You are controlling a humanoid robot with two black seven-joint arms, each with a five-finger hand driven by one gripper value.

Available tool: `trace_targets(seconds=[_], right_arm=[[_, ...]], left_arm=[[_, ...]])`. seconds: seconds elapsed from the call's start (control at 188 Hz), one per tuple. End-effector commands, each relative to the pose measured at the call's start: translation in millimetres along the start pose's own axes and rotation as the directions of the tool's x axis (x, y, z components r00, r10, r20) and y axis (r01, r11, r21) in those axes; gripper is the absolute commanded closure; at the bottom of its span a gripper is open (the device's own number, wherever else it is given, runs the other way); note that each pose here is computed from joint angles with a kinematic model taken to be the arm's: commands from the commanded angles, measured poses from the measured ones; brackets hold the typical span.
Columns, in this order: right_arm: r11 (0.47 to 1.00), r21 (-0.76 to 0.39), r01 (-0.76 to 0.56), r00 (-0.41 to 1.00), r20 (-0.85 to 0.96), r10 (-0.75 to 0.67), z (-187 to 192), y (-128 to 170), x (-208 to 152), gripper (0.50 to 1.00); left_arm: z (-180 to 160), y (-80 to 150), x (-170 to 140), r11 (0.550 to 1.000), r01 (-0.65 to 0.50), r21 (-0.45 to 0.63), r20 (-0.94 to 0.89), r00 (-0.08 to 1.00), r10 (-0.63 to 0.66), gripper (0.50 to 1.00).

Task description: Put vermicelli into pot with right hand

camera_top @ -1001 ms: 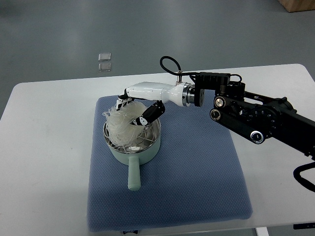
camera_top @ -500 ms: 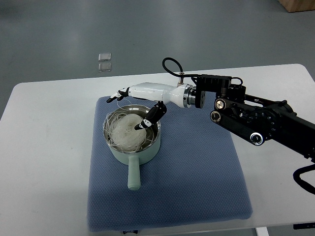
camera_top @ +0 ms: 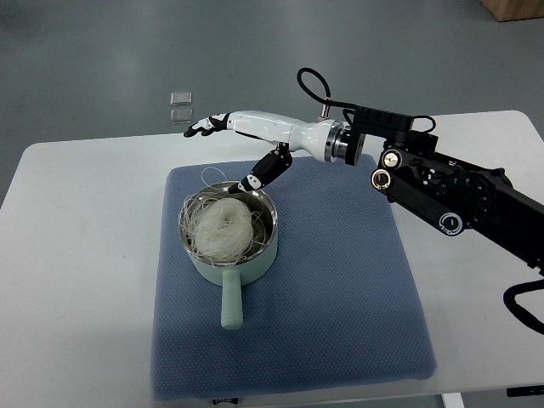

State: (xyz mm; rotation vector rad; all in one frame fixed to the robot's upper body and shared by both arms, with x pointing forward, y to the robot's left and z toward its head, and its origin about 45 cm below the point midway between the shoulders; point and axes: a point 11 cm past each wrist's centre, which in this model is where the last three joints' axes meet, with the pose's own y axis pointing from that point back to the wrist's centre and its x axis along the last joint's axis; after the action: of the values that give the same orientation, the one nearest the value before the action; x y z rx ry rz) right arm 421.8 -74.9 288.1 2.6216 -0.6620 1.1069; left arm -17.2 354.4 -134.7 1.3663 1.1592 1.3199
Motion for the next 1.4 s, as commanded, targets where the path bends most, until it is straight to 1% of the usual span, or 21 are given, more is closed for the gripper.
trace_targets(seconds=[0.0,0.075,0.165,0.314,0.389,0.447,0.564,0.617,0.692,0.862,1.033,1.155,1.235,1.394], right_arm=[[0.992,-0.004,-0.124,0.978,0.171,0.123,11.7,11.0,16.1,0.603],[0.976,-0.033,-0.213,0.940,0.267,0.214,25.2,20.7,27.9,0.603],[0.940,-0.094,-0.328,0.861,0.380,0.339,46.2,35.1,39.6,0.603],[0.878,-0.186,-0.440,0.720,0.512,0.469,71.3,51.7,48.9,0.603],[0.834,-0.258,-0.488,0.637,0.548,0.543,89.1,63.3,51.6,0.603],[0.787,-0.323,-0.526,0.560,0.564,0.607,103.4,73.5,53.9,0.603],[0.737,-0.406,-0.540,0.445,0.605,0.660,124.4,85.5,42.1,0.603],[0.708,-0.450,-0.543,0.392,0.610,0.688,136.4,96.1,36.1,0.603],[0.683,-0.495,-0.536,0.336,0.617,0.711,148.8,107.6,23.6,0.603],[0.647,-0.555,-0.523,0.235,0.636,0.735,163.1,121.9,0.8,0.603],[0.608,-0.587,-0.534,0.104,0.668,0.737,168.3,128.6,-1.9,0.601],[0.605,-0.596,-0.528,0.083,0.673,0.735,168.9,125.5,-8.8,0.601],[0.597,-0.598,-0.535,0.073,0.671,0.737,169.3,124.9,-14.6,0.585],[0.561,-0.619,-0.550,0.065,0.638,0.768,171.9,129.6,-14.2,0.585]], left_arm=[[0.0,0.0,0.0,1.000,0.000,0.000,0.000,1.000,0.000,0.500],[0.0,0.0,0.0,1.000,0.000,0.000,0.000,1.000,0.000,0.500],[0.0,0.0,0.0,1.000,0.000,0.000,0.000,1.000,0.000,0.500],[0.0,0.0,0.0,1.000,0.000,0.000,0.000,1.000,0.000,0.500],[0.0,0.0,0.0,1.000,0.000,0.000,0.000,1.000,0.000,0.500],[-0.9,0.0,0.0,1.000,0.000,0.002,0.000,1.000,0.000,0.500],[0.0,0.0,0.0,1.000,0.000,0.000,0.000,1.000,0.000,0.500],[0.0,0.0,0.5,1.000,-0.001,0.000,0.000,1.000,0.001,0.500],[0.0,0.0,0.5,1.000,-0.002,0.000,0.000,1.000,0.002,0.500],[-1.8,-0.1,0.0,1.000,0.000,0.003,0.000,1.000,0.000,0.500],[-1.8,-0.1,0.0,1.000,0.000,0.003,0.000,1.000,0.000,0.500],[-1.8,-0.1,0.0,1.000,0.000,0.003,0.000,1.000,0.000,0.500],[-1.8,-0.1,0.0,1.000,0.000,0.003,0.000,1.000,0.000,0.500],[-1.8,-0.1,0.0,1.000,0.000,0.003,0.000,1.000,0.000,0.500]])
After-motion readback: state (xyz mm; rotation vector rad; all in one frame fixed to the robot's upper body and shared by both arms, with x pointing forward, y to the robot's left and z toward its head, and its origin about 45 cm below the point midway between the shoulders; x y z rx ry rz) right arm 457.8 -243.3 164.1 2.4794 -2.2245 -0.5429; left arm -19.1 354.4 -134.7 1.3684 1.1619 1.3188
